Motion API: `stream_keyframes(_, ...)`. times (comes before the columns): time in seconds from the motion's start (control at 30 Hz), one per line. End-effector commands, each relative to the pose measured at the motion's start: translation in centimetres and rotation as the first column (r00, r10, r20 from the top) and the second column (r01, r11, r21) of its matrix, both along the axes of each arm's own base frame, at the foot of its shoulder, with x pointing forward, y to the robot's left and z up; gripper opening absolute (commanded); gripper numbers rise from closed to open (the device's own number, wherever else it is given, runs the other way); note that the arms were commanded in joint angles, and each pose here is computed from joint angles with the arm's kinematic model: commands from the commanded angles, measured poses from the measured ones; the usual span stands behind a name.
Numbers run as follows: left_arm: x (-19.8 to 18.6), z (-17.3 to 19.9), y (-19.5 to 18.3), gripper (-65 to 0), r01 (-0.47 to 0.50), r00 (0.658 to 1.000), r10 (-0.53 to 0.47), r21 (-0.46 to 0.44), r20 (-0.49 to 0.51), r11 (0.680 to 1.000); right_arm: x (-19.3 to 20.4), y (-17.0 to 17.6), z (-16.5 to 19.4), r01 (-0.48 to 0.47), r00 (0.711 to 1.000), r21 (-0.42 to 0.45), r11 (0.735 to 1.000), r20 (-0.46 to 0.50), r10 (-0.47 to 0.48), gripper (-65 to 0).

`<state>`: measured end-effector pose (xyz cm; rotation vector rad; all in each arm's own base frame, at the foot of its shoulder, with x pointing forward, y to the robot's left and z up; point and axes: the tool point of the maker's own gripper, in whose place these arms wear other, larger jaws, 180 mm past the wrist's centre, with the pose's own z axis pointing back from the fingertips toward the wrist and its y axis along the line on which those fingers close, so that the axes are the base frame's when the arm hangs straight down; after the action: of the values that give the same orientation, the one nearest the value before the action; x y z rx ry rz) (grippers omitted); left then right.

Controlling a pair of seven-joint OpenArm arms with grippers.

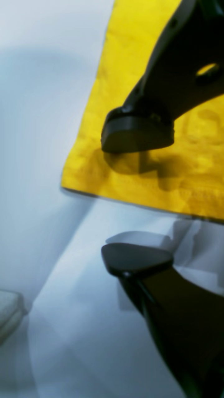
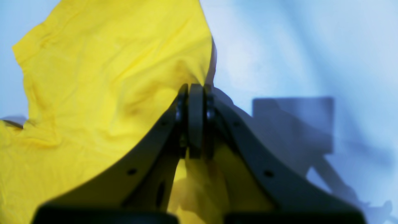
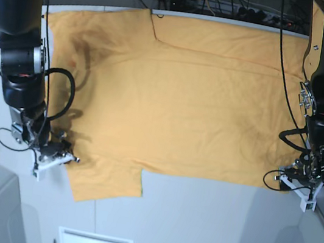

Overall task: Fold the T-shirt properly
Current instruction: 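Move the left gripper to the opposite side edge and grasp both edges, then fold the lower body of the shirt up toward the collar with both grippers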

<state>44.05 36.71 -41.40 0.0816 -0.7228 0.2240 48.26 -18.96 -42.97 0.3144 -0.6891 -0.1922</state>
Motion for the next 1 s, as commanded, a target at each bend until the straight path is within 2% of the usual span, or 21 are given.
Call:
stream_keyframes(0.0, 0.4, 1.0, 0.8, -21.2, -0.014, 1.0, 0.014, 0.008, 0.015, 1.0, 2.0, -0.3, 2.5, 0.003, 0.998, -0.001, 1.0, 0.064, -0.003, -65.0)
stream_keyframes(0.17, -0.2, 0.3, 0.6, -22.1, -0.005, 1.0, 0.005, 0.013, -0.001, 1.0, 1.5, -0.2, 1.8, 0.003, 0.999, 0.001, 1.0, 0.052, -0.003, -65.0)
stream_keyframes(0.23, -0.1, 0.1, 0.1, -26.0, 0.001, 1.0, -0.001, 0.004, -0.003, 1.0, 1.5, -0.2, 1.8, 0.003, 0.999, 0.001, 1.0, 0.051, -0.003, -65.0)
stream_keyframes(0.3, 0.1, -0.2, -0.7, -38.0, 0.011, 1.0, -0.011, -0.005, -0.004, 1.0, 1.4, -0.2, 1.7, 0.003, 0.999, 0.001, 1.0, 0.049, -0.003, -65.0)
stream_keyframes(0.4, -0.8, -1.1, -0.6, -64.3, 0.007, 1.0, -0.007, -0.005, -0.021, 1.0, 1.0, -0.3, 1.2, 0.01, 0.999, 0.005, 1.0, 0.046, -0.01, -65.0)
stream_keyframes(0.57, -2.2, -3.3, -1.5, -65.0, 0.019, 0.999, -0.019, 0.004, 0.028, 1.0, 0.7, -0.6, 0.6, 0.03, 0.997, -0.001, 1.0, 0.078, -0.029, -65.0)
stream_keyframes(0.63, -3.0, -3.9, -1.5, -65.0, 0.015, 1.0, -0.015, 0.002, 0.011, 1.0, 0.9, -0.9, 0.8, 0.041, 0.995, -0.003, 0.999, 0.096, -0.04, -65.0)
stream_keyframes(0.97, -3.1, -0.1, 0.2, -65.0, 0.034, 0.998, -0.038, 0.094, 0.04, 0.995, 1.9, 0.6, 3.5, -0.036, 0.98, 0.002, 0.999, 0.194, 0.035, -65.0)
